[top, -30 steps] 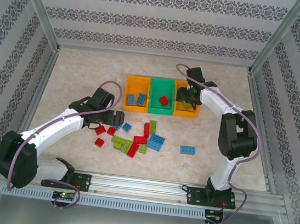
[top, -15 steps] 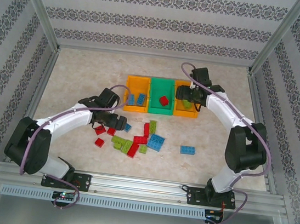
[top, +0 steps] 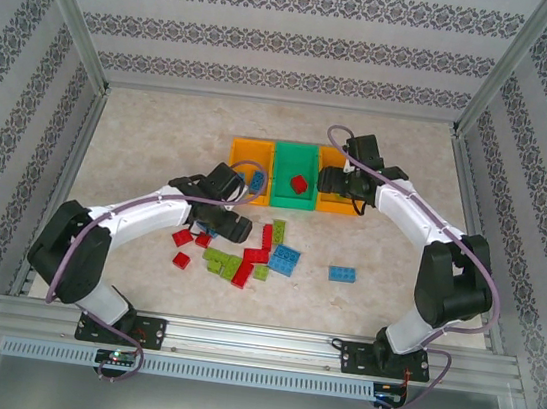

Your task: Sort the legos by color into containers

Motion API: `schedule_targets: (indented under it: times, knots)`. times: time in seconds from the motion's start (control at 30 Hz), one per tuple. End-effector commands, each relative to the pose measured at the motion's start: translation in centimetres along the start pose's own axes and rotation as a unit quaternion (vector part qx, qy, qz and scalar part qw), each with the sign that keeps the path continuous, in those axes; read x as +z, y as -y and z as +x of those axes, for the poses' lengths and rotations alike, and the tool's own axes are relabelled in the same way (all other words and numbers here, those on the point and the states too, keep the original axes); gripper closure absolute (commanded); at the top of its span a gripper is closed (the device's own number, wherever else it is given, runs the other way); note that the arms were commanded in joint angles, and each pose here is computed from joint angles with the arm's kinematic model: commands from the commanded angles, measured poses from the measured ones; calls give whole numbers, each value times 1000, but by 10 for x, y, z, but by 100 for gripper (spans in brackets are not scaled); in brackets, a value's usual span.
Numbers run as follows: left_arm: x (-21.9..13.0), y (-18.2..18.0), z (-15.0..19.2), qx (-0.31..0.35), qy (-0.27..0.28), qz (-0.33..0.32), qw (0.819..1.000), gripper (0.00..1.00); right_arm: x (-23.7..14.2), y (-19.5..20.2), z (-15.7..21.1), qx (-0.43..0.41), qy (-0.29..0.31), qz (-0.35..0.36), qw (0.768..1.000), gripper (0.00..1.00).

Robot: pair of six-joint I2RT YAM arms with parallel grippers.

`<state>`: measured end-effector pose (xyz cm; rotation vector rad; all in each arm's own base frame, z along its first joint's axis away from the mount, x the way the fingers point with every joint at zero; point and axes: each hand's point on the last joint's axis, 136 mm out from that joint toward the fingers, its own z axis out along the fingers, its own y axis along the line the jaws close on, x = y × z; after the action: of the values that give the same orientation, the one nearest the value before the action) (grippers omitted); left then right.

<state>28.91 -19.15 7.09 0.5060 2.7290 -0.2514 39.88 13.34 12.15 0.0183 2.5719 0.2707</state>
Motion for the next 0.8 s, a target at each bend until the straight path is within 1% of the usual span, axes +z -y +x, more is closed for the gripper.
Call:
schedule_targets:
  times: [0.0, 0.2, 0.33, 0.47, 0.6, 0.77]
  knots:
    - [3, 3, -1, 16, -4, -5, 1000, 14, -8, 0, -5, 7, 17, -5, 1000, 21]
    - [11, 11, -2, 49, -13, -18, 999, 20, -8, 2, -3, 12, 18, -4, 1000, 21]
    - [19, 11, 0, 64, -26, -35, 997, 25, -10, 4, -3, 14, 19, -4, 1000, 21]
    - [24, 9, 0, 70, -30, -43, 996, 29, -13, 8, -2, 17, 21, -1, 1000, 20]
    - [29, 7, 1, 75, -37, -51, 995, 30, -15, 11, -2, 21, 23, -1, 1000, 20]
    - [35, 9, -1, 79, -41, -49, 995, 36, -16, 12, -1, 22, 24, -1, 999, 20]
